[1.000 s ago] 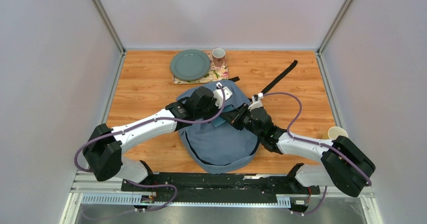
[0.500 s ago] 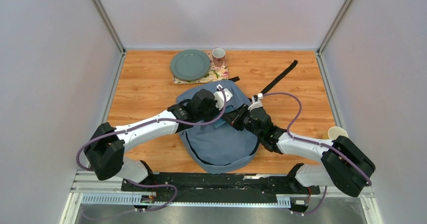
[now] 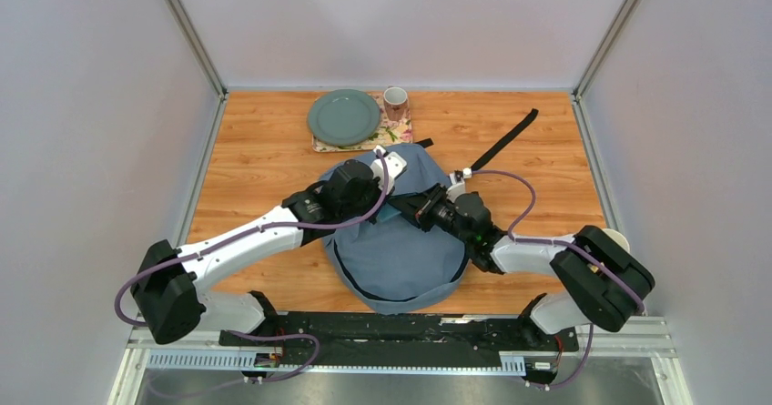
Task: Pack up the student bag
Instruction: Place the personal item in the student bag.
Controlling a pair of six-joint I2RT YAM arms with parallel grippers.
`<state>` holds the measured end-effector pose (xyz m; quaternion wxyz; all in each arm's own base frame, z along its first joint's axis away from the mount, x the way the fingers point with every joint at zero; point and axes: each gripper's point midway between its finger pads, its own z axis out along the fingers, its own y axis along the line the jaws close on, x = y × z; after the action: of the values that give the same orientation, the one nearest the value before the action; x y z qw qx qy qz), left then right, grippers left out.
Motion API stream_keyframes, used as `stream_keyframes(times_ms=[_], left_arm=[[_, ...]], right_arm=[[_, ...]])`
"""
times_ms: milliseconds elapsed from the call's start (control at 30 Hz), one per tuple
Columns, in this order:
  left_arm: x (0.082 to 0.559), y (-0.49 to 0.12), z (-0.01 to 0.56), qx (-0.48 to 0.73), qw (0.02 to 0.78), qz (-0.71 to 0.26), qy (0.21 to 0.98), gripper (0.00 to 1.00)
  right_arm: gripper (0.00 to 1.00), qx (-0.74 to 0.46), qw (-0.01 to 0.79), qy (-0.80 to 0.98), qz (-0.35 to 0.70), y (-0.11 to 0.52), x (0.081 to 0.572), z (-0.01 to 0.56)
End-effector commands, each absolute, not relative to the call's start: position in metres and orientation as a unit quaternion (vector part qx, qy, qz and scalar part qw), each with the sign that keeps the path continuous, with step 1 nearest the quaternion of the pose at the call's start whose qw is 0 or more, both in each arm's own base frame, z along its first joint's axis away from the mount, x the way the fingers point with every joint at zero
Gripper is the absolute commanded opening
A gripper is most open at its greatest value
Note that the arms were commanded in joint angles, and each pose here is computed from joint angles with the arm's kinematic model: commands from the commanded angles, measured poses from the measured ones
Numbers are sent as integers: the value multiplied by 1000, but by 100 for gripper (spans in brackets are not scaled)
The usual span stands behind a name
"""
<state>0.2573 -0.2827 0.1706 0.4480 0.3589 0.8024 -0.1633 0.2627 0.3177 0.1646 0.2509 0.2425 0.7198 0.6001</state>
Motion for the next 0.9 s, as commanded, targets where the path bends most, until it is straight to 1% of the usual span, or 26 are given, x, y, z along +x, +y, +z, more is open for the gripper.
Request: stream_keyframes(times_ms=[0, 67, 200, 300, 367, 567, 600, 667, 700, 767, 800, 867], left_arm=[[234, -305, 205, 345, 447, -239, 790, 0], [230, -305, 204, 346, 443, -241, 791, 0], [229, -305, 209, 343, 449, -242, 789, 0], [236, -302, 221, 333, 466, -231, 787, 0], [241, -300, 231, 327, 476, -221, 786, 0], [247, -295, 241, 323, 487, -203, 786, 0], [247, -295, 242, 322, 489, -201, 785, 0], [249, -293, 241, 319, 492, -196, 786, 0], [249, -292, 243, 318, 494, -195, 785, 0], [250, -290, 242, 315, 496, -190, 787, 0], [251, -288, 244, 312, 500, -188, 786, 0], [253, -285, 244, 307, 505, -183, 786, 0]], right_arm=[[0, 261, 276, 633, 675, 311, 274, 215], [0, 266, 287, 635, 666, 310, 279, 211], [0, 255, 315, 629, 664, 317, 293, 224], [0, 248, 336, 647, 638, 320, 303, 216], [0, 253, 367, 655, 610, 318, 317, 213], [0, 238, 404, 683, 561, 330, 333, 207], [0, 238, 398, 700, 544, 332, 334, 197], [0, 221, 396, 710, 538, 343, 334, 199], [0, 211, 391, 732, 516, 345, 331, 188], [1, 192, 392, 744, 505, 353, 327, 186], [1, 188, 370, 778, 471, 352, 323, 162], [2, 149, 356, 792, 474, 362, 312, 159]])
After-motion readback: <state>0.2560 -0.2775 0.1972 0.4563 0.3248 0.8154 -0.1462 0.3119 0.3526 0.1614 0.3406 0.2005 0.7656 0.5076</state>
